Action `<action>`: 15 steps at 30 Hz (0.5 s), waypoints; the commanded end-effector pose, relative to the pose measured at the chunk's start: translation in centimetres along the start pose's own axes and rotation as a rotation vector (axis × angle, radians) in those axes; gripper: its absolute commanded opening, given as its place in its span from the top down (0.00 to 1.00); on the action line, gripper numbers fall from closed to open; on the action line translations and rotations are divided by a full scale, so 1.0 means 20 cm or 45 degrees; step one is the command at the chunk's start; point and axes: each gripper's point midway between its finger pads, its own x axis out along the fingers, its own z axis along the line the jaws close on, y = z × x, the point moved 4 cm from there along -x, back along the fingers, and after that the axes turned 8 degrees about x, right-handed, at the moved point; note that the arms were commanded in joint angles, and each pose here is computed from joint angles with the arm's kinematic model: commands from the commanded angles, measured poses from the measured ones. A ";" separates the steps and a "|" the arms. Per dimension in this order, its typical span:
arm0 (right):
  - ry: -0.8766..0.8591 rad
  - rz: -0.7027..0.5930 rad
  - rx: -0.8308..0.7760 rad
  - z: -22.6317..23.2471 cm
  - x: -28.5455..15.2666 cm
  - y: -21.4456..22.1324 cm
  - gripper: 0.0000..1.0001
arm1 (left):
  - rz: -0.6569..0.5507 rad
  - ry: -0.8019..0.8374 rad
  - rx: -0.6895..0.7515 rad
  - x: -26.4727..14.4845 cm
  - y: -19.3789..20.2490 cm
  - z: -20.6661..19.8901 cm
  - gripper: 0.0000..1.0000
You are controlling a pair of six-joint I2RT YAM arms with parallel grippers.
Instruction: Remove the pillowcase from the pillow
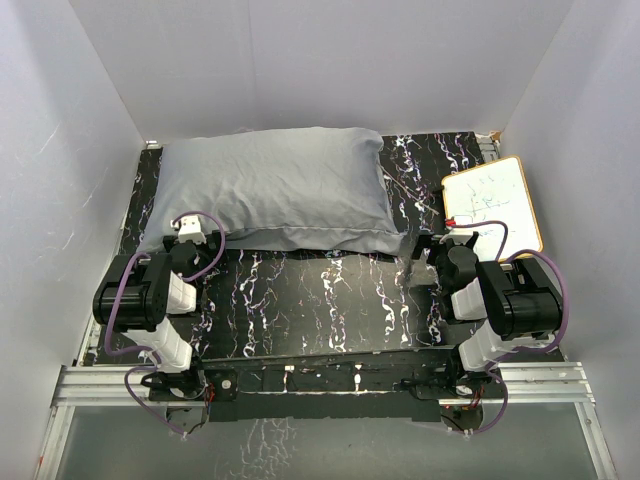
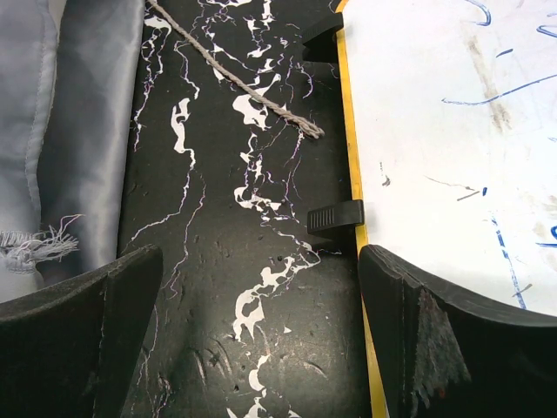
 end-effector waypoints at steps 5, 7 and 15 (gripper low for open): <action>-0.024 -0.109 0.000 0.02 0.04 -0.11 0.02 | -0.032 0.005 -0.001 0.00 -0.03 0.00 0.03; -0.028 -0.104 0.006 0.02 0.04 -0.11 0.02 | -0.027 0.010 0.001 0.01 -0.03 0.00 0.03; 0.017 -0.032 0.023 0.06 0.11 -0.28 0.02 | -0.133 0.232 0.072 -0.12 -0.15 -0.09 0.03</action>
